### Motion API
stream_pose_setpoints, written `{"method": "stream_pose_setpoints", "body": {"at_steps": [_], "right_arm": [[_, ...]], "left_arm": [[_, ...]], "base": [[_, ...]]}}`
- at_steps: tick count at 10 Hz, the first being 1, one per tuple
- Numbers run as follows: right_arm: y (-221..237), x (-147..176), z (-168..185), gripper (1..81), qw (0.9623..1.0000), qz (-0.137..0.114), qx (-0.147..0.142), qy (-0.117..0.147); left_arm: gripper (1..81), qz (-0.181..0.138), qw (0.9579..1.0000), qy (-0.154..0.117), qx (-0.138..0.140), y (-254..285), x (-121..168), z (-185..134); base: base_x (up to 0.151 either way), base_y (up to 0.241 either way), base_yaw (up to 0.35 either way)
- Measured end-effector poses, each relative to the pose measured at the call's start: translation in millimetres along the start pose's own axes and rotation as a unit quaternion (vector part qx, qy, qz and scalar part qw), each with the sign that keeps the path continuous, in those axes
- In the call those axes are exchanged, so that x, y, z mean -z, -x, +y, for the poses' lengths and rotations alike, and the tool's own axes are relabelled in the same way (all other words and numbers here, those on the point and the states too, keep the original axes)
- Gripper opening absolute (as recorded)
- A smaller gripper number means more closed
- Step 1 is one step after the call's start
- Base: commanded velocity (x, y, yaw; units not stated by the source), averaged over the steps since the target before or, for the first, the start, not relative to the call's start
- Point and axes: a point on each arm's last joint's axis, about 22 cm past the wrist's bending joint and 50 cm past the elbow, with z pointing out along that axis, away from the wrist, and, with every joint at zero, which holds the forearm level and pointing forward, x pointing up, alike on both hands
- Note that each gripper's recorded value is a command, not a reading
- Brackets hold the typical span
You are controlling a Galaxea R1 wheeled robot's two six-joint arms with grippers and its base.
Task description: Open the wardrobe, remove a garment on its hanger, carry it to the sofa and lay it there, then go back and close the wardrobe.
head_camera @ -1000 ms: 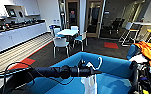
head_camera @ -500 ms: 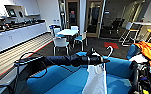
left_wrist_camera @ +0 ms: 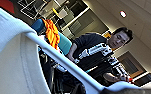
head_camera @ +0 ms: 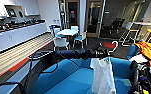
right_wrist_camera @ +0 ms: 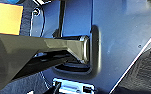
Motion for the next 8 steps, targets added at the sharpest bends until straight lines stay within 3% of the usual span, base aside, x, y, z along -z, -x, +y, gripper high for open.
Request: {"method": "stream_pose_setpoints", "body": {"at_steps": [2, 4, 6, 8], "right_arm": [[-0.3, 0.0, 0.0, 81.1, 1.0, 0.0, 0.0, 0.0], [0.1, -0.8, -2.3, 81.1, 1.0, 0.0, 0.0, -0.001], [0.2, -2.2, -6.0, 81.1, 1.0, 0.0, 0.0, -0.004], [0.2, -3.0, -8.4, 81.1, 1.0, 0.0, 0.0, -0.005]], "left_arm": [[1.0, 0.006, 0.9999, -0.012, -0.005, -8.7, -27.5, 3.8], [1.0, 0.018, 0.9987, -0.048, 0.007, -21.8, -28.2, -26.4], [1.0, 0.054, 0.9932, -0.1, 0.023, -58.3, -4.6, -78.8], [1.0, 0.077, 0.9848, -0.151, 0.036, -78.8, 16.1, -127.0]], "base": [[0.0, 0.0, 0.0], [0.0, 0.0, 0.0], [0.0, 0.0, 0.0], [0.0, 0.0, 0.0]]}}
